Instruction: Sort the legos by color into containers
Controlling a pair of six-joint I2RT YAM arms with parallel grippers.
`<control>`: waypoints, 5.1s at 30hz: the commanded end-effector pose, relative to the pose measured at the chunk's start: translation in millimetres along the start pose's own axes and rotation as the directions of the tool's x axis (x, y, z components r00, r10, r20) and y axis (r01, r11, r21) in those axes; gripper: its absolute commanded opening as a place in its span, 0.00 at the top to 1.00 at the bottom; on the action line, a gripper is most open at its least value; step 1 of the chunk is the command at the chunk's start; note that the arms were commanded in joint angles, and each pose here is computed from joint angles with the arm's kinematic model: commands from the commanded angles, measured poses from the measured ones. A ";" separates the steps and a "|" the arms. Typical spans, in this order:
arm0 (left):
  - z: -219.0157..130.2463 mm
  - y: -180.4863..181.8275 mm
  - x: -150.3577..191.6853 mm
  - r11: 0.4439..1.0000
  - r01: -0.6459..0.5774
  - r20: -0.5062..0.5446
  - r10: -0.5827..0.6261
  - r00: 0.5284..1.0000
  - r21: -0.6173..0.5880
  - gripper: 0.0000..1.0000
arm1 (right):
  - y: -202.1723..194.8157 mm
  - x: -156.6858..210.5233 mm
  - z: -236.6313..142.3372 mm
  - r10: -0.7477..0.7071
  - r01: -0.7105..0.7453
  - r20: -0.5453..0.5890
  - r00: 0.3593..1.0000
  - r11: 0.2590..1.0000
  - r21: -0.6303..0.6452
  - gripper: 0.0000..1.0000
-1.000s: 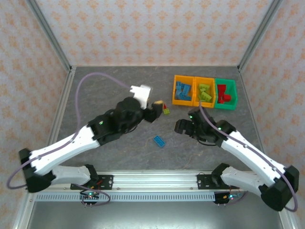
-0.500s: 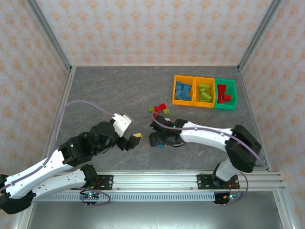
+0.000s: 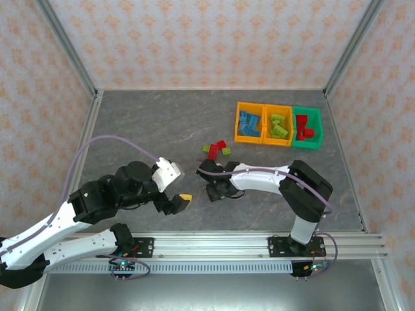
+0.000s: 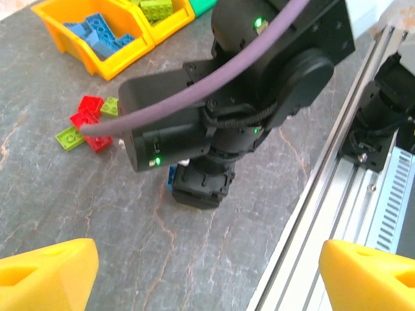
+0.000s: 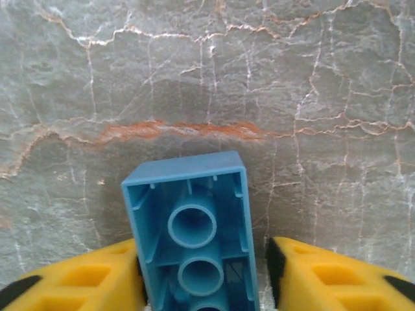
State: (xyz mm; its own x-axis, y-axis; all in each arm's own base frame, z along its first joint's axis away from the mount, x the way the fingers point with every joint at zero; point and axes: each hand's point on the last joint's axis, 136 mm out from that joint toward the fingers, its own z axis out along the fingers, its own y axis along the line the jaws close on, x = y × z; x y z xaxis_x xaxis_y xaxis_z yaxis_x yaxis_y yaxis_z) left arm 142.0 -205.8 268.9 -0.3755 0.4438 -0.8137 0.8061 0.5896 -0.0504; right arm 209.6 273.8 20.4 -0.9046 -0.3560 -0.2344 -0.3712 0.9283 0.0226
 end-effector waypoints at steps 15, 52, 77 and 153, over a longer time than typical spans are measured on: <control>-11.9 27.3 26.7 0.984 -0.089 -0.054 0.082 0.995 -0.152 0.09 | -124.5 -88.8 -122.4 0.439 -0.439 0.508 0.741 0.889 -0.127 0.69; 116.2 103.7 -20.0 0.801 0.424 0.036 -0.453 0.891 -0.423 0.15 | -131.0 -35.7 -203.1 0.466 -0.374 0.317 0.826 0.874 -0.310 0.21; 309.4 176.7 57.8 0.757 0.305 -0.268 -0.529 0.805 -0.577 0.44 | -124.6 16.5 -203.7 0.500 -0.392 0.303 0.811 0.850 -0.352 0.14; 87.8 56.6 -48.1 0.911 0.350 0.277 -0.286 0.917 -0.217 0.00 | -473.6 -150.7 -124.9 0.779 -0.942 0.556 0.290 0.334 0.024 0.50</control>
State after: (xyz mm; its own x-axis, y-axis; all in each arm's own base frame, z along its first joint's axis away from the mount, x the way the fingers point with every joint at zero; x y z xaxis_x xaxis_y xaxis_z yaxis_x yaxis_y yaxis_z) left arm 237.3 -265.4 258.6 -0.4314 0.1231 -0.8937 0.5924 0.7858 -0.1778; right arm 502.7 -122.5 166.9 -0.3820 0.6946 -0.6096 0.7133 0.6410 0.2834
